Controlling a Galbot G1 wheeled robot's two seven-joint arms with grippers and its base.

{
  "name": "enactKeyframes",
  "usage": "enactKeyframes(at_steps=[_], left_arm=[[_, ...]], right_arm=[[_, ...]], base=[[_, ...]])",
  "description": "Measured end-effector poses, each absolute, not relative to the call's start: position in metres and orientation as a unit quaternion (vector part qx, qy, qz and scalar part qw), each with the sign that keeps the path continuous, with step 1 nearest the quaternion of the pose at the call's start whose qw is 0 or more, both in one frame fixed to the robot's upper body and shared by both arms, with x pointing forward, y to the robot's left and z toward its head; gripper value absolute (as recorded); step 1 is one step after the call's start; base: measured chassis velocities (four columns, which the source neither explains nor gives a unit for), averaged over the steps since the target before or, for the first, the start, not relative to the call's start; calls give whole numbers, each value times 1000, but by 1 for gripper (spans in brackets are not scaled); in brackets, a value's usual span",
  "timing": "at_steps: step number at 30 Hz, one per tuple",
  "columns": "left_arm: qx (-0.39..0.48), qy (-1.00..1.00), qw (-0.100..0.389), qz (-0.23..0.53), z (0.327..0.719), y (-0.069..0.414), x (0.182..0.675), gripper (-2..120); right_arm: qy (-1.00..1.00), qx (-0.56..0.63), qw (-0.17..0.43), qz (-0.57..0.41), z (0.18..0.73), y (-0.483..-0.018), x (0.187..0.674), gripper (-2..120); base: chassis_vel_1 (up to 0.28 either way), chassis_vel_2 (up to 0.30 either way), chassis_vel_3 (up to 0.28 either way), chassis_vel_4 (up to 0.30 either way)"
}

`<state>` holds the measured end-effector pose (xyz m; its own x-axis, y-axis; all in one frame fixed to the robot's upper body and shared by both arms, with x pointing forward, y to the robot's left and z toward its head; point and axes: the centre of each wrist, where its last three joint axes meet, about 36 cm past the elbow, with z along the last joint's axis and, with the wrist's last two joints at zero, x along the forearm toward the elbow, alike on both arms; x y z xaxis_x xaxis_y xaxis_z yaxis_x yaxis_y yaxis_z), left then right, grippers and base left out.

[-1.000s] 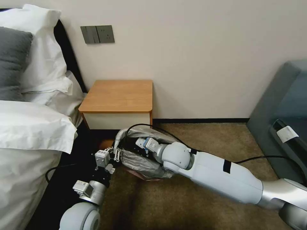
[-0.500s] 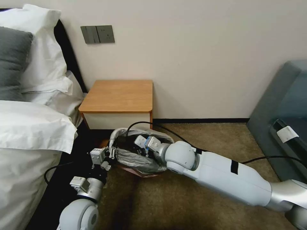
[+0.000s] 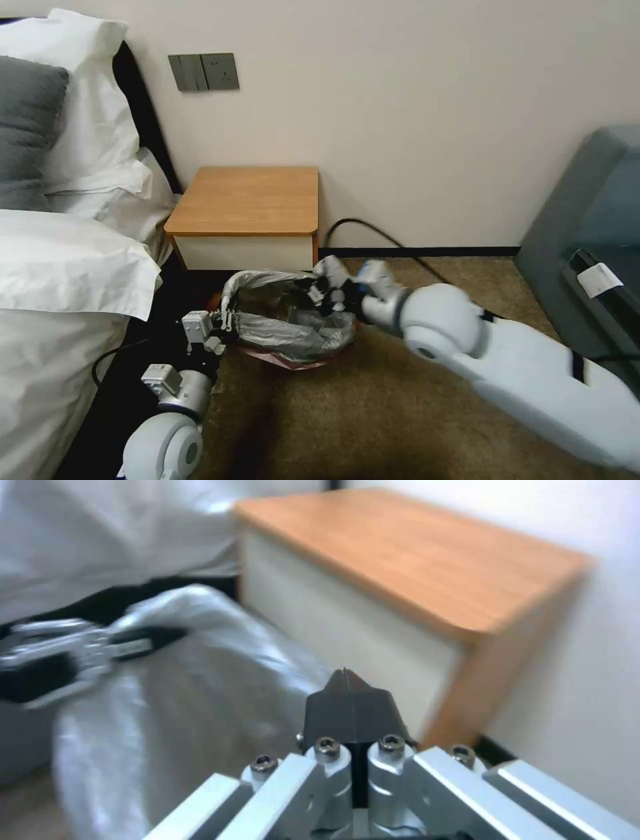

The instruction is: Pick up the garbage bag from the table and place it over the trash can.

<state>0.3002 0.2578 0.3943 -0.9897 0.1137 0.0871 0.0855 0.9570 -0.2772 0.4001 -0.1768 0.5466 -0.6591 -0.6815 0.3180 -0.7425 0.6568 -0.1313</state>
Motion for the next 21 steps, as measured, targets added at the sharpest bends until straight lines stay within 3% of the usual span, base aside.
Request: enactKeyframes(at_steps=[4, 9, 13, 21], left_arm=[[-35, -986, 85, 142, 395, 259, 301, 9], [-24, -983, 109, 143, 395, 258, 301, 9], [-7, -980, 136, 148, 399, 255, 302, 9], [0, -975, 165, 149, 397, 251, 296, 9]], right_arm=[[-939, 312, 85, 117, 509, -203, 382, 0], [-966, 230, 43, 111, 477, -204, 374, 0], [-984, 147, 16, 102, 437, -203, 353, 17], [-992, 82, 16, 96, 408, -194, 308, 43]], base=[[0, 0, 0, 0], [0, 0, 0, 0], [0, 0, 0, 0], [0, 0, 0, 0]])
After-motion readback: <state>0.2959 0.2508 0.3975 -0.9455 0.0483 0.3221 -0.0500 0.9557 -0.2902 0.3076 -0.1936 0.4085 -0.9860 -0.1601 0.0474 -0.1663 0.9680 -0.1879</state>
